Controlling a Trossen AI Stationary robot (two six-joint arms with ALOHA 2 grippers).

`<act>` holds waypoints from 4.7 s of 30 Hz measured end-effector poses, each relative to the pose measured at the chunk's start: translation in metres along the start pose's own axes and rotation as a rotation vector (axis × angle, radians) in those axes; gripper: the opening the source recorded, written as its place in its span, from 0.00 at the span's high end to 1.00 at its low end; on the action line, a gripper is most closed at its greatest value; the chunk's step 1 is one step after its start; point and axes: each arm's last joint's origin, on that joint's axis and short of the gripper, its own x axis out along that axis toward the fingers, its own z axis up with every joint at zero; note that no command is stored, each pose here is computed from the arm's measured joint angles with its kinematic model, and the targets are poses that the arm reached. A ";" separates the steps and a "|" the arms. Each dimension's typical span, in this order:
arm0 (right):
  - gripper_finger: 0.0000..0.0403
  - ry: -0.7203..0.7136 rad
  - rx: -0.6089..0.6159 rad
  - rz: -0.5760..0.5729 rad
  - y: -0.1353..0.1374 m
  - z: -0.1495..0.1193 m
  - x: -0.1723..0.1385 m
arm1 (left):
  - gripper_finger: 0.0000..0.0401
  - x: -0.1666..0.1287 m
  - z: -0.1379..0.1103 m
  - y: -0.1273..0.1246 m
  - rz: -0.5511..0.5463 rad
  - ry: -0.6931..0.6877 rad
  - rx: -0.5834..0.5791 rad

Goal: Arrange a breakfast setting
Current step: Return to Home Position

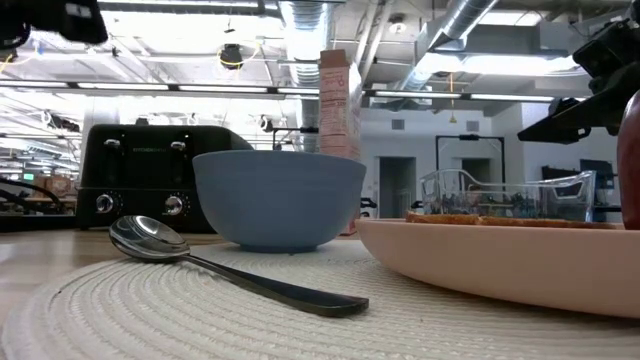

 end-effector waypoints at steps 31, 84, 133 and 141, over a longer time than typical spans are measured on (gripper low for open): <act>0.01 0.000 0.000 0.000 0.000 0.000 0.000 | 0.70 -0.007 0.027 0.069 0.622 0.105 0.104; 0.01 0.001 0.000 0.000 0.000 0.000 0.000 | 0.70 -0.019 -0.070 0.064 0.531 0.563 0.096; 0.01 0.001 -0.001 0.000 0.000 0.000 0.000 | 0.70 -0.017 -0.069 0.060 0.497 0.550 0.098; 0.01 0.001 -0.001 0.000 0.000 0.000 0.000 | 0.70 -0.017 -0.069 0.060 0.497 0.550 0.098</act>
